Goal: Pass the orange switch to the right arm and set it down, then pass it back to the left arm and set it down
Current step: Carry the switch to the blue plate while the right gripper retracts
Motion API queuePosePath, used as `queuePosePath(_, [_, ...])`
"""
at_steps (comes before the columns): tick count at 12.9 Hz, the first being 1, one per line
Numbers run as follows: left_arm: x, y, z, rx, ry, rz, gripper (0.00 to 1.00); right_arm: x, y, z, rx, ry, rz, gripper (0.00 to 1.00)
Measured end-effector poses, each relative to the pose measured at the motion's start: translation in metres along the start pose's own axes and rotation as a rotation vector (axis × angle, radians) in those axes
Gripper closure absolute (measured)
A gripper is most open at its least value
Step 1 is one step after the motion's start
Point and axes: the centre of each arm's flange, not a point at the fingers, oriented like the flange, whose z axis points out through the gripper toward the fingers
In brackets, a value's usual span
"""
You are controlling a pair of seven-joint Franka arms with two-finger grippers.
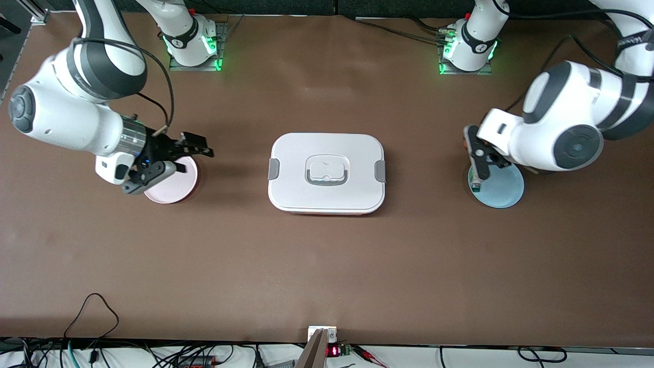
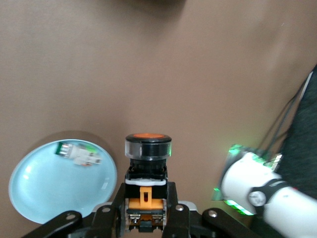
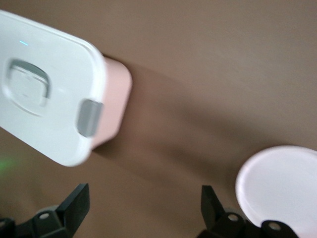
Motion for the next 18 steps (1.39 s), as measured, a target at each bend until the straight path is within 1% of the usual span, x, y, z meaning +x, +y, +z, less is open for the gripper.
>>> queuePosePath(1, [-0.016, -0.011, 0.013, 0.018, 0.01, 0.027, 0.67, -0.003, -0.001, -0.011, -0.062, -0.026, 0.001, 0.0])
queuePosePath(3, [-0.037, -0.022, 0.035, 0.061, 0.014, 0.067, 0.67, -0.01, -0.006, -0.042, -0.17, -0.06, -0.014, 0.0])
queuePosePath(5, [-0.051, -0.03, 0.054, 0.107, 0.026, 0.106, 0.67, -0.02, -0.006, -0.081, -0.309, -0.091, -0.027, 0.0])
queuePosePath(6, [-0.06, -0.035, 0.065, 0.136, 0.018, 0.123, 0.67, -0.023, -0.004, -0.097, -0.363, -0.091, -0.026, 0.0])
queuePosePath(7, [-0.071, -0.041, 0.076, 0.157, 0.016, 0.132, 0.67, -0.025, 0.002, -0.11, -0.392, -0.078, -0.01, 0.0])
queuePosePath(9, [-0.096, -0.05, 0.097, 0.184, 0.033, 0.149, 0.67, -0.031, 0.037, -0.131, -0.412, -0.049, 0.063, 0.0])
queuePosePath(11, [-0.11, -0.055, 0.115, 0.209, 0.051, 0.152, 0.67, -0.044, 0.084, -0.147, -0.417, -0.023, 0.151, 0.0])
queuePosePath(12, [-0.113, -0.056, 0.124, 0.227, 0.058, 0.152, 0.67, -0.051, 0.104, -0.152, -0.404, -0.017, 0.194, 0.0])
queuePosePath(13, [-0.115, -0.057, 0.134, 0.245, 0.06, 0.153, 0.67, -0.058, 0.121, -0.155, -0.368, -0.005, 0.253, 0.0])
queuePosePath(15, [-0.121, -0.063, 0.154, 0.258, 0.076, 0.148, 0.67, -0.073, 0.146, -0.161, -0.282, 0.017, 0.425, 0.0])
queuePosePath(16, [-0.123, -0.068, 0.163, 0.263, 0.075, 0.152, 0.67, -0.078, 0.149, -0.163, -0.271, 0.016, 0.493, 0.0])
queuePosePath(17, [-0.125, -0.073, 0.172, 0.264, 0.072, 0.156, 0.67, -0.079, 0.146, -0.164, -0.278, 0.013, 0.524, 0.0])
queuePosePath(18, [-0.127, -0.077, 0.18, 0.268, 0.066, 0.161, 0.67, -0.079, 0.139, -0.164, -0.297, 0.0, 0.517, 0.0])
